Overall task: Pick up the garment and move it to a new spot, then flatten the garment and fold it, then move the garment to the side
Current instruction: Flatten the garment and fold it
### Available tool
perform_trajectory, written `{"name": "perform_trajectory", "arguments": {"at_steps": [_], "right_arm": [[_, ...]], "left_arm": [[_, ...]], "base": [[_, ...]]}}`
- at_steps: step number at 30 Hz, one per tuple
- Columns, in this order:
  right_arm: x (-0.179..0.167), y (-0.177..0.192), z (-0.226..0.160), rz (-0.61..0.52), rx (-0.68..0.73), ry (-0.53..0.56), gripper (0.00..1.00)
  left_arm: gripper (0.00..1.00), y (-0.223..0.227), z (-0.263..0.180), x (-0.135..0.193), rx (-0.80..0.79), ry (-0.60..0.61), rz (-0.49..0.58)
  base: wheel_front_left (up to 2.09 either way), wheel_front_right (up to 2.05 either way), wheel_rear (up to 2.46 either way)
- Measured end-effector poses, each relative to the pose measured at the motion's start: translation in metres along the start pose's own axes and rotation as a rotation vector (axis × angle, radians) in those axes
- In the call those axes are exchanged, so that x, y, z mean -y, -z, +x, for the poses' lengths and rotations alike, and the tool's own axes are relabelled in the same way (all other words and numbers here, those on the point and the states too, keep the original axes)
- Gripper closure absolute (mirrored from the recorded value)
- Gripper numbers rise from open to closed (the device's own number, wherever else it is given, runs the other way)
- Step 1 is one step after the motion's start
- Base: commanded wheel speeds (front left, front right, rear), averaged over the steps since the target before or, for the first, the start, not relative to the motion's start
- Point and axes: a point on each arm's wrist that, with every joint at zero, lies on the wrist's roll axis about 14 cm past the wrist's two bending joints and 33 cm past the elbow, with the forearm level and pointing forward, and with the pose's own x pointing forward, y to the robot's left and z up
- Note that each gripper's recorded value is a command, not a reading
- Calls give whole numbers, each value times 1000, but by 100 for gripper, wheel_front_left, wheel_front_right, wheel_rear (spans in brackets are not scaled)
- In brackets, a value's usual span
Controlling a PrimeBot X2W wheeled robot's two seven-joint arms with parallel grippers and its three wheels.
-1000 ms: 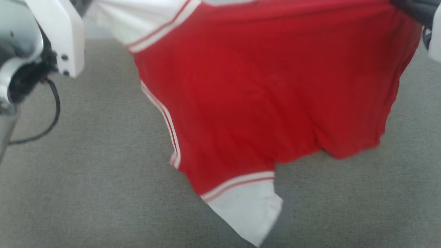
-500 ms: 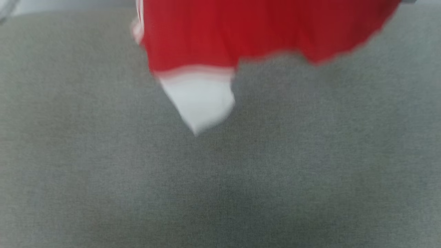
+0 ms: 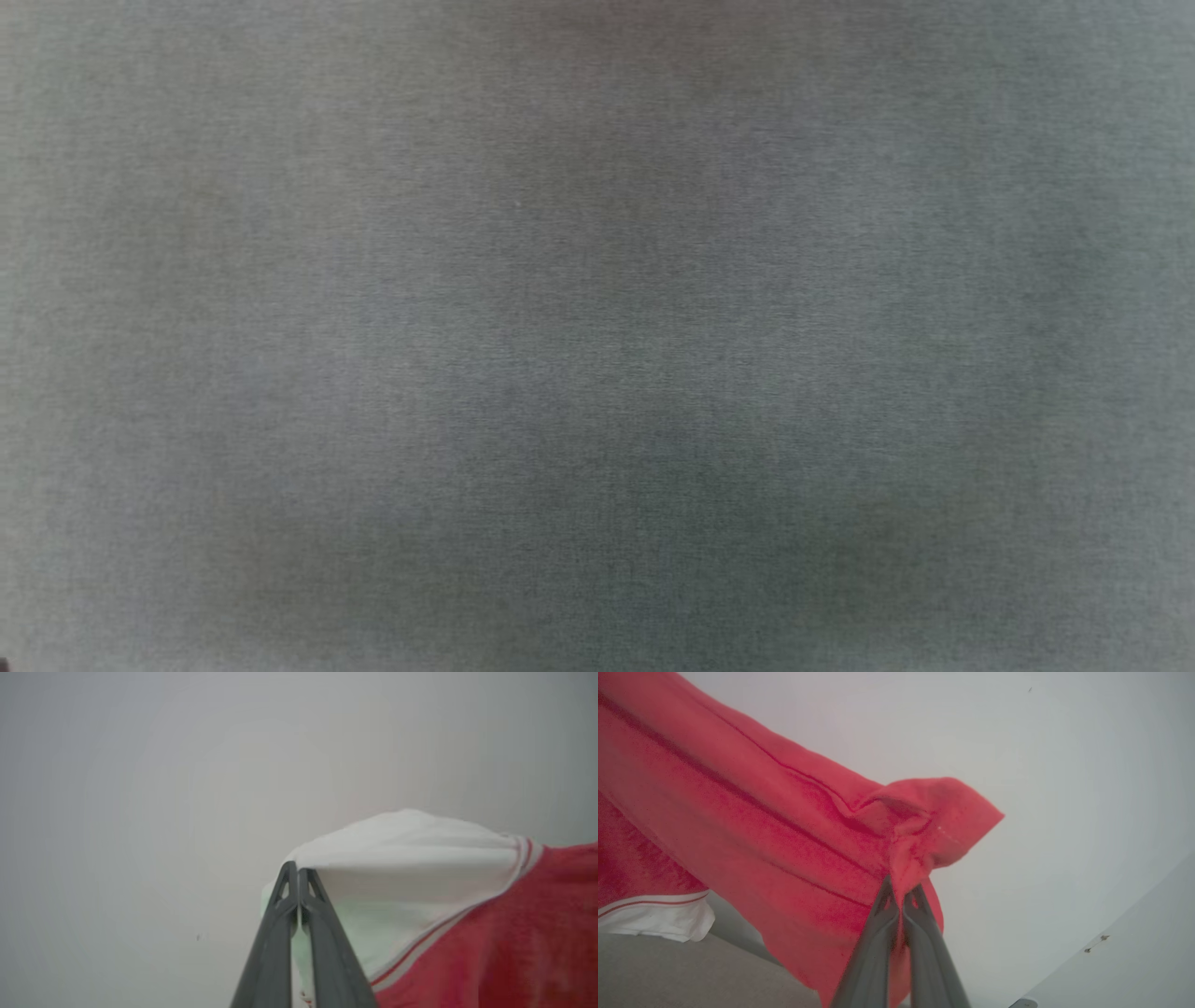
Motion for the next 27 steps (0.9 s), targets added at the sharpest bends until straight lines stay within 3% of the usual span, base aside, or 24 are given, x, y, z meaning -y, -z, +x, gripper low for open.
{"name": "perform_trajectory", "arguments": {"at_steps": [7,14,19,27], "right_arm": [[-39,74,-23,61,-220,-88,100],[-68,108,-67,113,-371,-187,100],[-81,118,-103,138,-448,-262,100],[-87,125,-150,157,-518,-328,100]], "left_arm": [[100,100,-58,18,-364,46,-65],[100,153,-140,50,-701,119,-170],[100,162,-203,61,-894,169,-249],[100,149,-283,86,-1071,222,-328]], "base": [[0,0,0],[0,0,0],[0,0,0],[0,0,0]]}}
